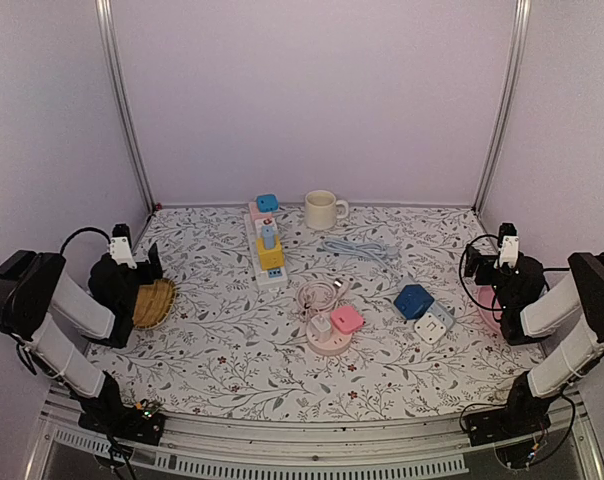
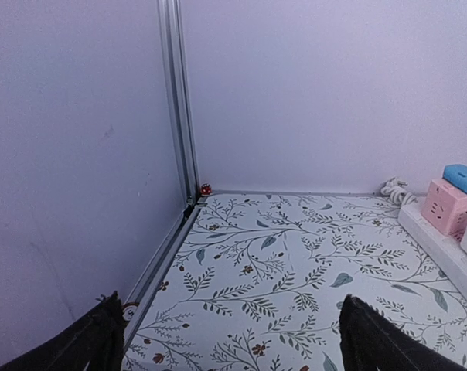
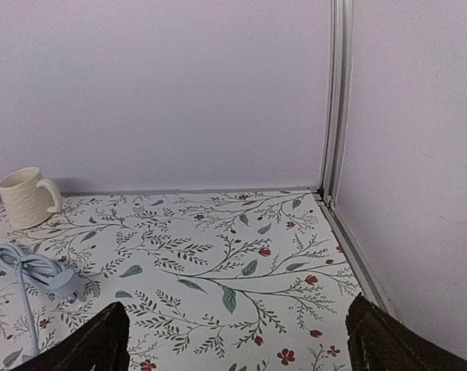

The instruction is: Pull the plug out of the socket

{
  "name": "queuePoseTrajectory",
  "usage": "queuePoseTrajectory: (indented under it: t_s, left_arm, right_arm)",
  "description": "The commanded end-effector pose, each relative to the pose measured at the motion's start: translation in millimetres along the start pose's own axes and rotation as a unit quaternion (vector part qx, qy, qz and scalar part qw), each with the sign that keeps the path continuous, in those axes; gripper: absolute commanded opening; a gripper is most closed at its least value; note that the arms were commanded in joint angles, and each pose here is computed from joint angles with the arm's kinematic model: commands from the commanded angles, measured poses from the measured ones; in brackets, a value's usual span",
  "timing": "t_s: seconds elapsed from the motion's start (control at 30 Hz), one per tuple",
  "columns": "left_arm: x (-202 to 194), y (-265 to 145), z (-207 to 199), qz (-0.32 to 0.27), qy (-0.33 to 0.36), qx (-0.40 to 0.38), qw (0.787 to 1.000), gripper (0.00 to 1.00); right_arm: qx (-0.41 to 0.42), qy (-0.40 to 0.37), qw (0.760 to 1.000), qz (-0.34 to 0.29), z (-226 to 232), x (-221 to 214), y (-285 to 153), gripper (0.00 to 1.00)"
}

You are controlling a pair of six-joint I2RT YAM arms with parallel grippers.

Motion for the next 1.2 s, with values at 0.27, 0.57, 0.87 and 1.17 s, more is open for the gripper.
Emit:
queuePoseTrajectory:
  t_s: [0.27, 0.57, 0.87, 1.17]
  left_arm:
    - [45.8, 13.1, -23.8, -0.003, 0.033, 0.035, 0.999, 0.97]
    - [131.7, 1.0, -54.2, 0.050, -0.112, -0.138, 0.983, 0.97]
    - [140.1, -14.3, -25.5, 0.090, -0.223, -0.121, 0.963, 0.97]
    - [127.6, -6.6, -45.7, 0.152, -0.284, -0.201, 0.925, 0.97]
  right_arm:
    - [0.004, -0.003, 1.000, -0.011, 1.3, 3.1, 1.8, 0.99]
    - [-0.016, 0.002, 1.000, -0.020, -2.0, 8.9, -2.2, 0.99]
    - [-0.023, 0.167, 0.985, -0.040, -9.8, 110.4, -25.6, 0.99]
    - [0.050, 0.294, 0.954, -0.017, -0.6, 126.1, -45.6, 0.99]
Point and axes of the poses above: each gripper's point midway between its finger pads, its own y axis out along the fingers, its own z axis along the line the jaws close on, x = y × z, the point moved 10 cm from there along -y, back along the fingers, and after that the axes turned 4 degrees about -y, right-handed, at the moved point
